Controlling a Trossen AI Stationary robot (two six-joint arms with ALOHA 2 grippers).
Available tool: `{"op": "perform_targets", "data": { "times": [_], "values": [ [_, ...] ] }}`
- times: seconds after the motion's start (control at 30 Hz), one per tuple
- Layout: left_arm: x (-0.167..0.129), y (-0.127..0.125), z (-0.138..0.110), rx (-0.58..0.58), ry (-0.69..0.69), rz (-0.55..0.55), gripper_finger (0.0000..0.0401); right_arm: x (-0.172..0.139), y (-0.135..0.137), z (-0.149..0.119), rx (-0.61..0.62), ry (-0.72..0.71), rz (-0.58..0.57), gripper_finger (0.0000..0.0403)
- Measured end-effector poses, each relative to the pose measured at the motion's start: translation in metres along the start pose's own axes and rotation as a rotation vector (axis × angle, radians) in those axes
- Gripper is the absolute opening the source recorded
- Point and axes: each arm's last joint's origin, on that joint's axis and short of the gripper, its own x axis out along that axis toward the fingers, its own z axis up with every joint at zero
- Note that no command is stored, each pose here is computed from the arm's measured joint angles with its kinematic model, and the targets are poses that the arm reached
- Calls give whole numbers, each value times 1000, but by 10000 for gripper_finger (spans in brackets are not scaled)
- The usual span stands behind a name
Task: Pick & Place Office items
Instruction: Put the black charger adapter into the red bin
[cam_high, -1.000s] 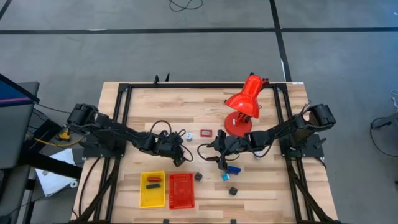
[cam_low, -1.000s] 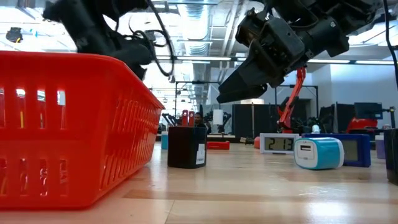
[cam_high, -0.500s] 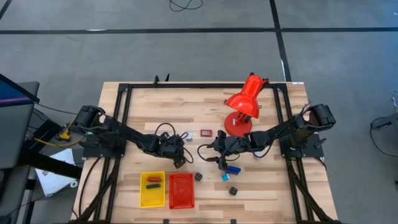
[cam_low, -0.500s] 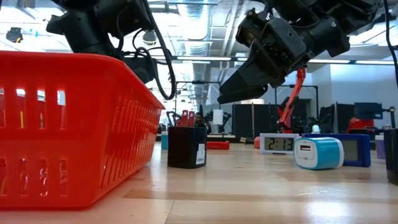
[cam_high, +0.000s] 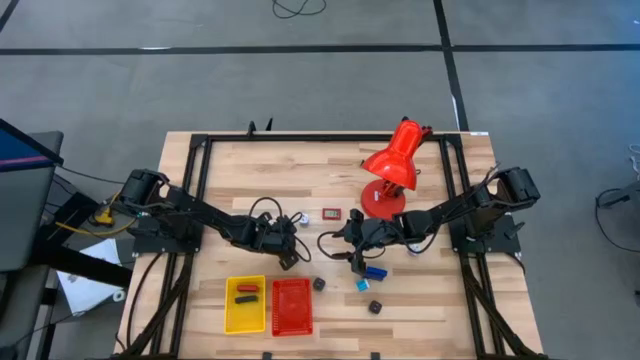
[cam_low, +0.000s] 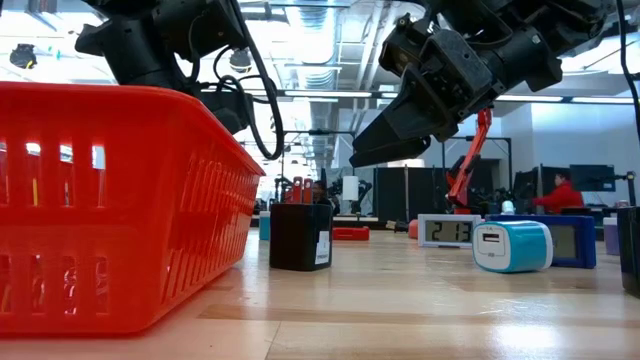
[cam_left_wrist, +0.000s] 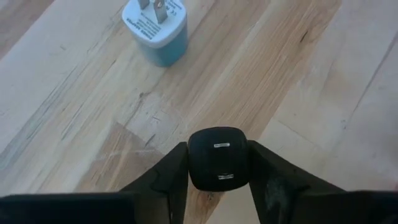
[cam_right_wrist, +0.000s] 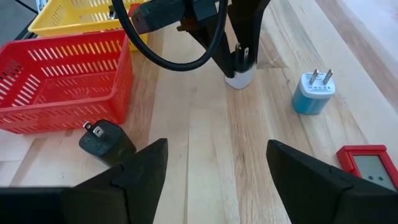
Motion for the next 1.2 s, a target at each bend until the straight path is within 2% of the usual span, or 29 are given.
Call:
{"op": "perform_targets", "data": {
  "times": [0.13, 0.3, 0.43, 0.57, 0.7, 0.97, 1.2],
  "values": [
    [-12, -1, 3, -13, 21, -80, 144, 0, 0, -1, -1, 8, -1, 265],
    [-55, -4, 11, 21, -31, -282, 134, 0, 0, -1, -1, 8, -1, 265],
    [-91, -16, 6, 130, -133, -434, 130, 0, 0, -1, 0, 8, -7, 265],
    [-111, -39, -10, 285, -207, -566, 145, 0, -2, -1, 33, 0, -49, 265],
    [-106, -51, -28, 367, -190, -546, 143, 0, -2, -1, 60, -3, -55, 265],
    [-78, -63, -45, 425, -107, -477, 143, 0, -2, 0, 86, -6, -53, 265],
    [-58, -71, -55, 453, -36, -486, 144, 0, -2, 0, 103, -6, -53, 265]
  ]
}}
